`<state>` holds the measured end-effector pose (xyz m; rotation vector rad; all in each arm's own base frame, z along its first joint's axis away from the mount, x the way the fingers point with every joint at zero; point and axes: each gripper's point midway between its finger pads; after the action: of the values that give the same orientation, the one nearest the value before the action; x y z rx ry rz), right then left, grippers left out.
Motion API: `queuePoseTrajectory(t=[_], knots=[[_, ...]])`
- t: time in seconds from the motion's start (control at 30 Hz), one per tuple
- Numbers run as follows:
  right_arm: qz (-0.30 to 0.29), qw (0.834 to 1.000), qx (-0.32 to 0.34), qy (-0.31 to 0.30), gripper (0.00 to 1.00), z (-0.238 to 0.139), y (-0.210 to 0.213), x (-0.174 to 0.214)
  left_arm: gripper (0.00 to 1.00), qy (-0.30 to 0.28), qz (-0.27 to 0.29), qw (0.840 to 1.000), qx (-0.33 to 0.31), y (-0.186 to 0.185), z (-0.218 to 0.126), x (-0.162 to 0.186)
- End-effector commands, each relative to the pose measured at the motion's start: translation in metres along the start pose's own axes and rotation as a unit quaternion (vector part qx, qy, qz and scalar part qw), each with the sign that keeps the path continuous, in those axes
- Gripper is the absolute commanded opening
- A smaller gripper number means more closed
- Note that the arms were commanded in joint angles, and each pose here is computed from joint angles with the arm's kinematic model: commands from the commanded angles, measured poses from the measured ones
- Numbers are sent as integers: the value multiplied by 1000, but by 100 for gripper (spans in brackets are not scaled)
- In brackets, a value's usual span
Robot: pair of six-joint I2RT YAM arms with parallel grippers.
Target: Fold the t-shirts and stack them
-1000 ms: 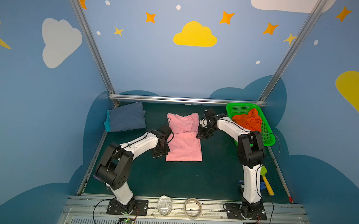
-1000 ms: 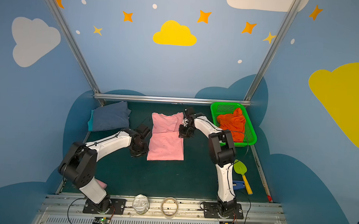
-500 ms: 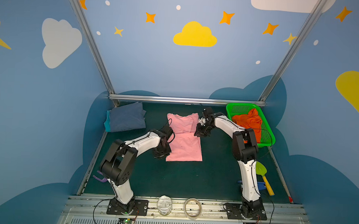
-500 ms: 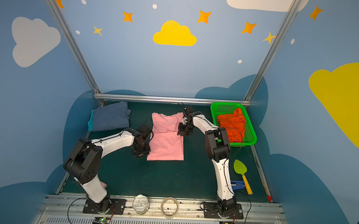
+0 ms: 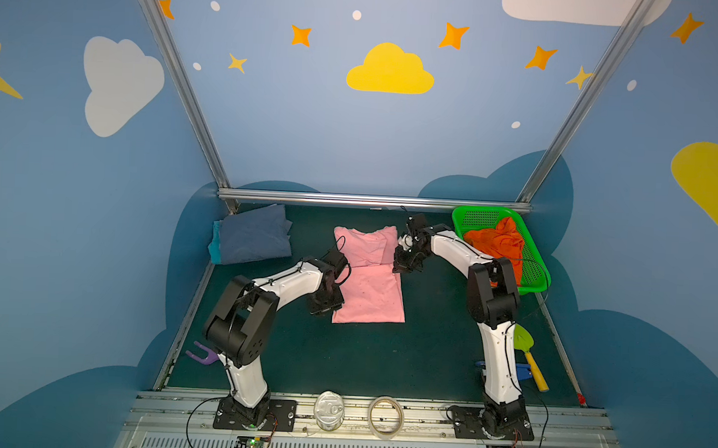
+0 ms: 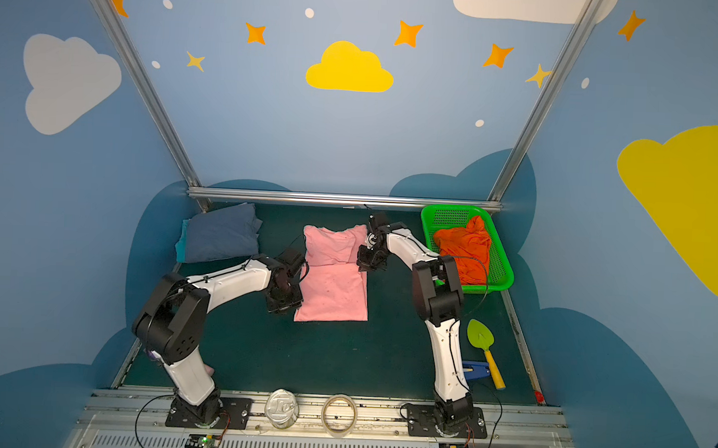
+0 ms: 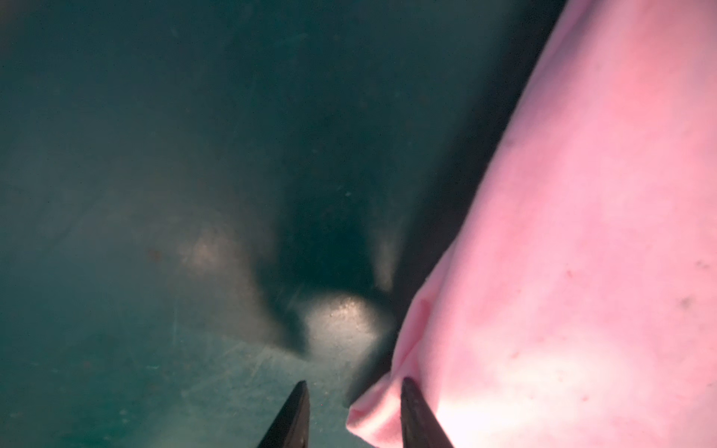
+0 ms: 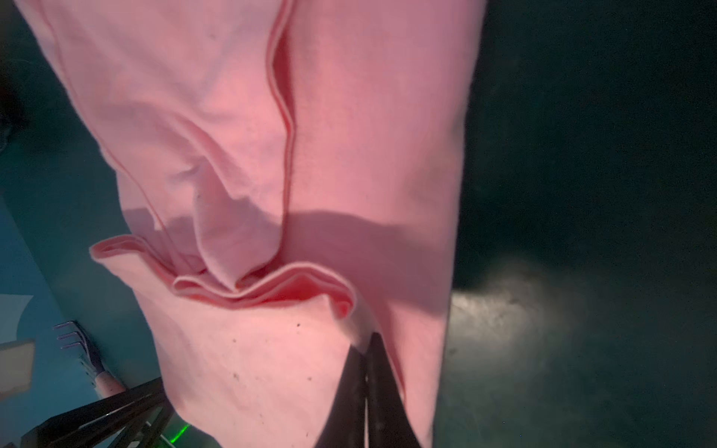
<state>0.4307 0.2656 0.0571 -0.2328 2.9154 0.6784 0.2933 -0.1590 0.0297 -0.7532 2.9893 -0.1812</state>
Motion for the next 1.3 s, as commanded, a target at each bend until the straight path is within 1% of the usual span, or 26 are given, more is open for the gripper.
queuePoseTrajectory(t=[0.0, 0.07, 0.17, 0.37, 0.47, 0.53, 0.57, 0.6, 0.73, 0.83, 0.93, 1.0, 1.07, 1.17, 1.27], knots=[[-28, 998, 21, -54, 0, -48, 7, -11, 40, 3, 1, 1000, -4, 1, 2, -2], [-30, 998, 28, -57, 0, -51, 5, -11, 39, 3, -1, 1000, -4, 2, 2, -1], [-25, 998, 33, -46, 0, -44, 0, -8, 39, 5, -1, 1000, -4, 2, 3, -1], [-7, 998, 56, -15, 0, -11, -24, 0, 40, 2, -2, 1000, -10, 6, 1, 0], [10, 998, 65, -7, 5, -1, -41, -1, 40, 0, -2, 1000, -15, 9, 0, 1], [24, 998, 65, -8, 13, 1, -50, -4, 41, 0, -2, 1000, -18, 10, 0, 0], [34, 997, 64, -9, 17, 1, -54, -6, 41, 0, -2, 1000, -19, 11, 0, 0], [42, 997, 62, -11, 18, -1, -58, -9, 42, -1, -2, 1000, -19, 11, 0, 0], [56, 996, 70, -26, 20, -18, -68, -11, 44, -3, 0, 1000, -21, 9, -3, -3], [51, 995, 77, -38, 20, -36, -67, -3, 46, -8, 2, 1000, -16, 4, -8, -6], [44, 995, 73, -42, 22, -48, -64, 23, 51, -10, 2, 1000, -5, 1, -12, -4], [42, 996, 68, -39, 25, -53, -62, 47, 57, -11, 5, 1000, 6, -2, -14, 0], [45, 997, 58, -29, 29, -53, -60, 70, 60, -11, 10, 1000, 18, -7, -16, 7], [51, 998, 21, -16, 37, -48, -51, 101, 65, -8, 19, 999, 37, -18, -17, 19], [47, 999, -14, 3, 42, -37, -36, 123, 68, -7, 31, 999, 44, -28, -13, 28]])
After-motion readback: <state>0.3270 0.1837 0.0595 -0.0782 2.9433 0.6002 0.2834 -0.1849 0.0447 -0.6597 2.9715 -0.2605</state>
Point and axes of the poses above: each gripper's point midway between its finger pads, its own z axis out along the fingers, its own y axis along the line the jaws close on, x = y × z, and after that the axes turned 5 degrees about -z, right-handed
